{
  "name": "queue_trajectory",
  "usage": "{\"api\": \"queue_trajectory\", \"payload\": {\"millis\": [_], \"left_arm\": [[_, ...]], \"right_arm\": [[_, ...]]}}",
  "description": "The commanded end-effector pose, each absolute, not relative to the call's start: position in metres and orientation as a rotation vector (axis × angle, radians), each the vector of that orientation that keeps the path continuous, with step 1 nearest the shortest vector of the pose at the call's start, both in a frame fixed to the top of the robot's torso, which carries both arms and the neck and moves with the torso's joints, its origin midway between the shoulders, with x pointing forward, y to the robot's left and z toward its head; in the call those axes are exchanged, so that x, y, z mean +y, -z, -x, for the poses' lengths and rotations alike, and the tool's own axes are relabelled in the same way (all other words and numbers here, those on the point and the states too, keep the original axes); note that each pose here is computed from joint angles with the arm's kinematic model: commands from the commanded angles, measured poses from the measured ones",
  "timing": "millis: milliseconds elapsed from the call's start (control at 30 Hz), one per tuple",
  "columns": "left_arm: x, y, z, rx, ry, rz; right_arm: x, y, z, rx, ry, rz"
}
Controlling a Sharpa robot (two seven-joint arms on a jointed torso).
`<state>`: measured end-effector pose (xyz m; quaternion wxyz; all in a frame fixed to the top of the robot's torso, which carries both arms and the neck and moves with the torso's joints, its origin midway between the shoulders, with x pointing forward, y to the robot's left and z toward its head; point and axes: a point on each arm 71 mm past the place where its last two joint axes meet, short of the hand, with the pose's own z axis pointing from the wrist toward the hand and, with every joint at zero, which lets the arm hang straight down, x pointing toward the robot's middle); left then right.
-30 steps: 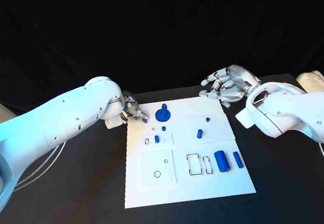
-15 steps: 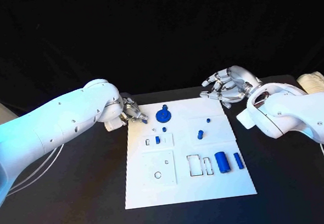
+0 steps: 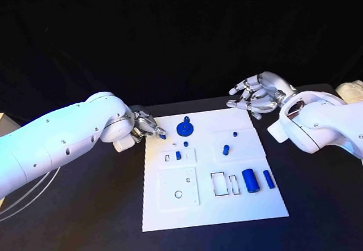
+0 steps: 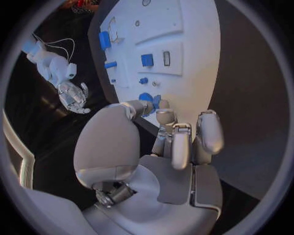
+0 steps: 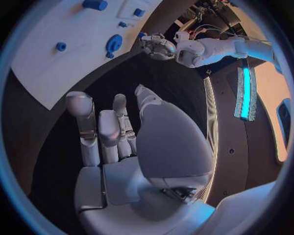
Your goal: Assemble the parts on the task board
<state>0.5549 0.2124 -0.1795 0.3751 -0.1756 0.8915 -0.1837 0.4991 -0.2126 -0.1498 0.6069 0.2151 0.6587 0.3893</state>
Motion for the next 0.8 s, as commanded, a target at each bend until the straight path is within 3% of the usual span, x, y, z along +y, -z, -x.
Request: {"api": "queue_trajectory", "payload": {"millis": [33, 467, 800], "left_arm": [[0.208, 0.177, -0.548, 2.246, 0.495, 0.458], [0.199, 0.192, -0.518, 2.279, 0.464, 0.331], [0.193, 0.203, -0.509, 2.299, 0.433, 0.254]], "right_arm": [[-0.213, 0.150, -0.499, 1.526, -0.910, -0.488], [-0.214, 0.151, -0.499, 1.522, -0.906, -0.491], [-0.214, 0.153, -0.499, 1.523, -0.907, -0.494]]}}
